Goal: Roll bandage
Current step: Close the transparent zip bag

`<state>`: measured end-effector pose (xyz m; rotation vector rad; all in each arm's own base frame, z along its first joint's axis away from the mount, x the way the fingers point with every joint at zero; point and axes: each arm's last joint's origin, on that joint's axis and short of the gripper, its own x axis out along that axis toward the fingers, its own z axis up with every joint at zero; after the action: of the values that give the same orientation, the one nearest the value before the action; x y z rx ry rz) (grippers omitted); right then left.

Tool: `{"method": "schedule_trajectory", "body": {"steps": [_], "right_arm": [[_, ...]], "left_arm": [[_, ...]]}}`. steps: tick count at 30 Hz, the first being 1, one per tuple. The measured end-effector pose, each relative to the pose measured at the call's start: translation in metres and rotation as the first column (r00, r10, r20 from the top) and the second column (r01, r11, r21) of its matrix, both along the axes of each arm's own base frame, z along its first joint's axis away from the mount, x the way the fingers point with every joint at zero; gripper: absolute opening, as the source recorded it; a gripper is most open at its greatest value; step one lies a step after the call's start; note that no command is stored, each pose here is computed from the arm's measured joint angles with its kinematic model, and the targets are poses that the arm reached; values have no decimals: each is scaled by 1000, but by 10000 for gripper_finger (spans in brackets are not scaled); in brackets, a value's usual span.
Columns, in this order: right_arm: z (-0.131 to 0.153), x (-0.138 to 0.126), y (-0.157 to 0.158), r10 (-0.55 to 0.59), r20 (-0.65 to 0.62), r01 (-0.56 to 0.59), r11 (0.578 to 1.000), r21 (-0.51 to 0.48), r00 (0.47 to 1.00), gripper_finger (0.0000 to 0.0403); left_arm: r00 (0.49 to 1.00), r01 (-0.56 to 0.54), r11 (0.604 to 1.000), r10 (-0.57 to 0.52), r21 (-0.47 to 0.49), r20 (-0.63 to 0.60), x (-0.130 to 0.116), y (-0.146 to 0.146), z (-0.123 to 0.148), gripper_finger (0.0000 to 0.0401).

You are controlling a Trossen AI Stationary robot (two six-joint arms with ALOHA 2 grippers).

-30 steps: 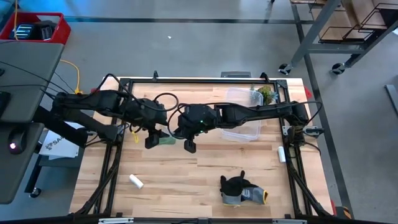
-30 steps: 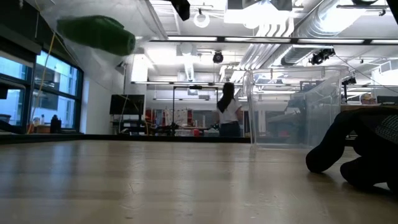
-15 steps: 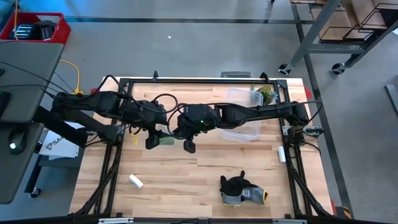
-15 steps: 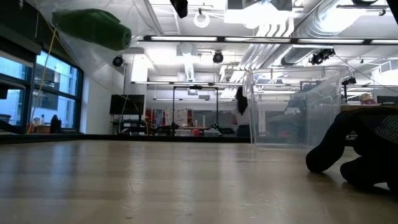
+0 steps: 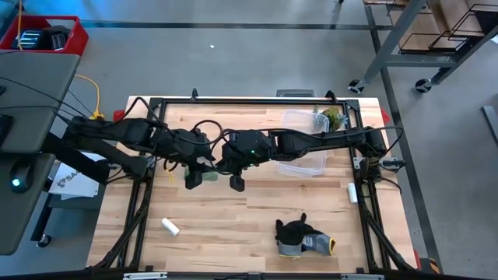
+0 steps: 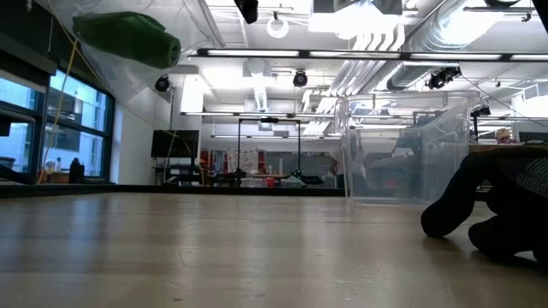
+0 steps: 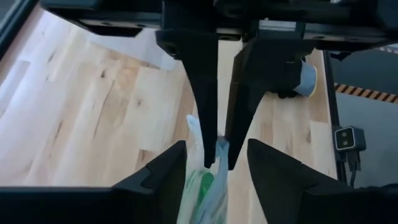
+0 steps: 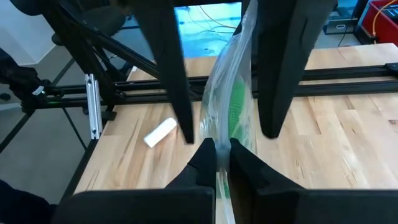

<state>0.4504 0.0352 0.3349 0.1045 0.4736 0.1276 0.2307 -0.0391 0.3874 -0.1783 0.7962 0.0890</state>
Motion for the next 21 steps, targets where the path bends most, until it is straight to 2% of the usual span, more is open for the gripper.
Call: {"method": "schedule_trajectory", "body": {"steps": [8,11,15,21], "right_arm": [[0,0,0,-1,0,1,1000,0,1000,2],[0,0,0,-3,1,3,1000,-1,1000,3],[0,0,0,-4,1,4,1000,-2,1000,3],[0,0,0,-2,2,2,1000,-7,1000,2]], "left_arm": [[1000,-5,1000,6,6,-9,-10,2,3,91],[1000,-5,1000,5,0,-28,-10,2,2,78],[1000,2,1000,-2,12,-29,-9,2,1,85],[1000,-11,1000,10,16,27,-7,2,5,117]]}}
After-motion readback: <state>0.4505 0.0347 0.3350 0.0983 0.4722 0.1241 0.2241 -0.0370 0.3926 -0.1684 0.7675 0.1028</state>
